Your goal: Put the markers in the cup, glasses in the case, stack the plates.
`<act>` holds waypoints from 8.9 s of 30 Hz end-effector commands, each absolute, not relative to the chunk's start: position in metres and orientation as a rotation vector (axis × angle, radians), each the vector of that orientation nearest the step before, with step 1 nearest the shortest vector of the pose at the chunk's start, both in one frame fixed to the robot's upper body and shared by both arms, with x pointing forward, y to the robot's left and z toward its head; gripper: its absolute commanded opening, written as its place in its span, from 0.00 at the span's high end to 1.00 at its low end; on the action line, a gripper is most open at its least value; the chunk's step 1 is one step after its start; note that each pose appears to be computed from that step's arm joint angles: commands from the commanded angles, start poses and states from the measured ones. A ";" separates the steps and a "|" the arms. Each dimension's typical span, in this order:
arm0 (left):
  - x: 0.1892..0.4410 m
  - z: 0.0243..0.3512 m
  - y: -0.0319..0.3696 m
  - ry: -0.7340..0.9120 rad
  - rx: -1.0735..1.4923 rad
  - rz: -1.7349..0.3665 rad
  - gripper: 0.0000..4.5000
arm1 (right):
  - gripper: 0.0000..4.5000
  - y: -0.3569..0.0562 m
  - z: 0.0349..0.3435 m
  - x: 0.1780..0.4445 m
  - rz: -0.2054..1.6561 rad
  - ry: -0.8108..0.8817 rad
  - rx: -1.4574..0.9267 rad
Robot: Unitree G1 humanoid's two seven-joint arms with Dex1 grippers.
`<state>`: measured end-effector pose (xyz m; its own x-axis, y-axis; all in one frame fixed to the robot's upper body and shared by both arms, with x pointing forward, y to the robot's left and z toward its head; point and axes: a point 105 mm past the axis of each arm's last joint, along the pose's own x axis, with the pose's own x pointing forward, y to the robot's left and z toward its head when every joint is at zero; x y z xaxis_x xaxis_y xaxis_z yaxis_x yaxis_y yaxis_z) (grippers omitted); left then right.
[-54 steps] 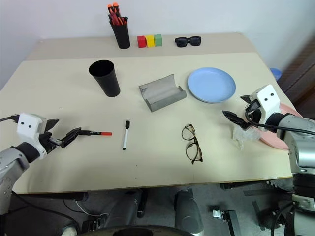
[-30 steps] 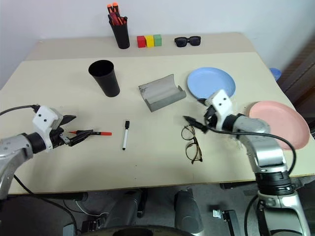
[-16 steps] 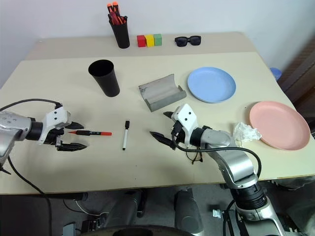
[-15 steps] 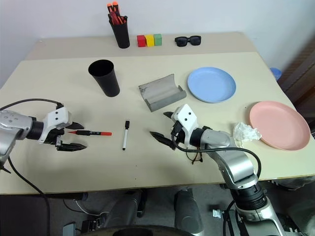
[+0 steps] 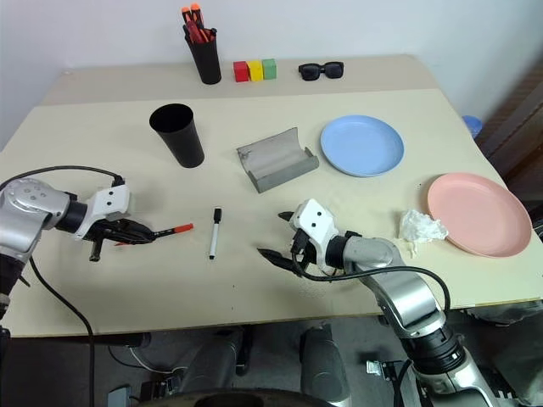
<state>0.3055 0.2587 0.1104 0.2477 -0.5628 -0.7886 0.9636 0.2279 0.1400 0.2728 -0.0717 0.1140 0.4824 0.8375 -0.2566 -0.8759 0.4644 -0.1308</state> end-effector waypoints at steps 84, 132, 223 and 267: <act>0.378 0.278 0.158 -0.452 0.112 -0.370 0.01 | 0.00 -0.084 0.209 0.327 0.838 -0.217 -0.336; 0.337 0.241 0.132 -0.108 0.036 -0.443 1.00 | 0.00 -0.094 0.168 0.302 1.059 -0.062 -0.339; 0.413 0.137 0.015 0.255 0.431 -0.962 0.99 | 0.00 -0.147 0.168 0.297 0.820 0.015 -0.533; 0.273 0.143 0.124 0.122 0.479 -1.315 0.38 | 0.00 -0.183 0.133 0.268 0.729 0.542 0.004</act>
